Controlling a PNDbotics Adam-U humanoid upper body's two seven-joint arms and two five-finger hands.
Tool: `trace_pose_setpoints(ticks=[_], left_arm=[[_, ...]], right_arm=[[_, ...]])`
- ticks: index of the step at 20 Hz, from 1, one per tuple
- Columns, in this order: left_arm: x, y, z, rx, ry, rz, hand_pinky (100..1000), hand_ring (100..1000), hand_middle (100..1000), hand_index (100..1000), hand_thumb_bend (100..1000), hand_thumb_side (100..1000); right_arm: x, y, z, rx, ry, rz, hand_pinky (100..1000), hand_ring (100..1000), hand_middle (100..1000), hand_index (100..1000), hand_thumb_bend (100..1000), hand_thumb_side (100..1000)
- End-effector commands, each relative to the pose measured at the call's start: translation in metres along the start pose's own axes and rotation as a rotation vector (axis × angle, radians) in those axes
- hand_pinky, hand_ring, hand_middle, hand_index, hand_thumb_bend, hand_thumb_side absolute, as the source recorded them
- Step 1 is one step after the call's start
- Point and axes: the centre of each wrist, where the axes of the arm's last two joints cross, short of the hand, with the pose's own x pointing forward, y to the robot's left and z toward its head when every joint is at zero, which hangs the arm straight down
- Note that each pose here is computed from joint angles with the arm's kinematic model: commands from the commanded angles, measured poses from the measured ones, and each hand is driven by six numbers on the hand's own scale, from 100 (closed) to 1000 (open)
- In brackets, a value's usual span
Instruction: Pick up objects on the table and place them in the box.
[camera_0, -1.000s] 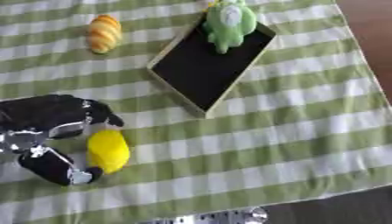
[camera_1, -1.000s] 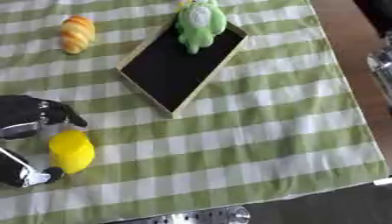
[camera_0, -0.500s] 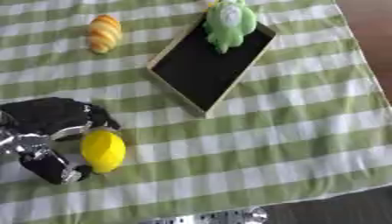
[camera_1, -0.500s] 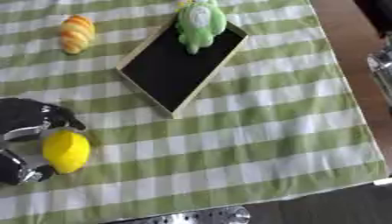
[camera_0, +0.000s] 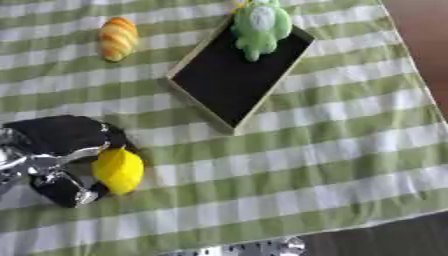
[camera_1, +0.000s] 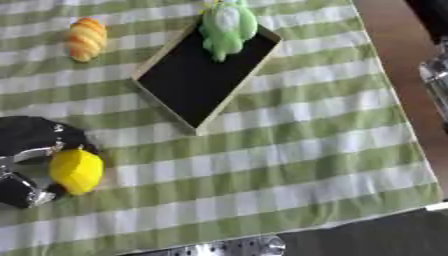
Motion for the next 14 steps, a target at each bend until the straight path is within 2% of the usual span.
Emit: trace_pose_setpoints(ticks=[1,5,8,11,14], left_arm=[[0.001,0.010,0.012,0.045,-0.002,-0.020,812,776,727,824,100,180],[-0.003,0.013,0.017,0.100,0.012,-0.020,792,751,697,738,100,113],[-0.009,0.021,0.024,0.198,0.051,-0.031,754,673,604,650,100,114],[-0.012,0.043,0.032,0.356,0.068,-0.077,740,637,562,615,100,117],[-0.002,0.074,0.034,0.520,0.038,-0.139,735,628,551,613,100,123]], right_arm=[[0.005,-0.005,-0.004,-0.010,-0.023,0.018,915,849,710,800,100,607],[0.005,-0.005,-0.004,-0.011,-0.020,0.022,915,849,710,800,100,607],[0.005,-0.006,-0.003,-0.012,-0.019,0.024,915,849,709,800,100,607],[0.005,-0.007,-0.003,-0.018,-0.023,0.029,914,848,709,800,100,607],[0.006,-0.008,-0.004,-0.024,-0.031,0.029,914,848,710,801,100,608]])
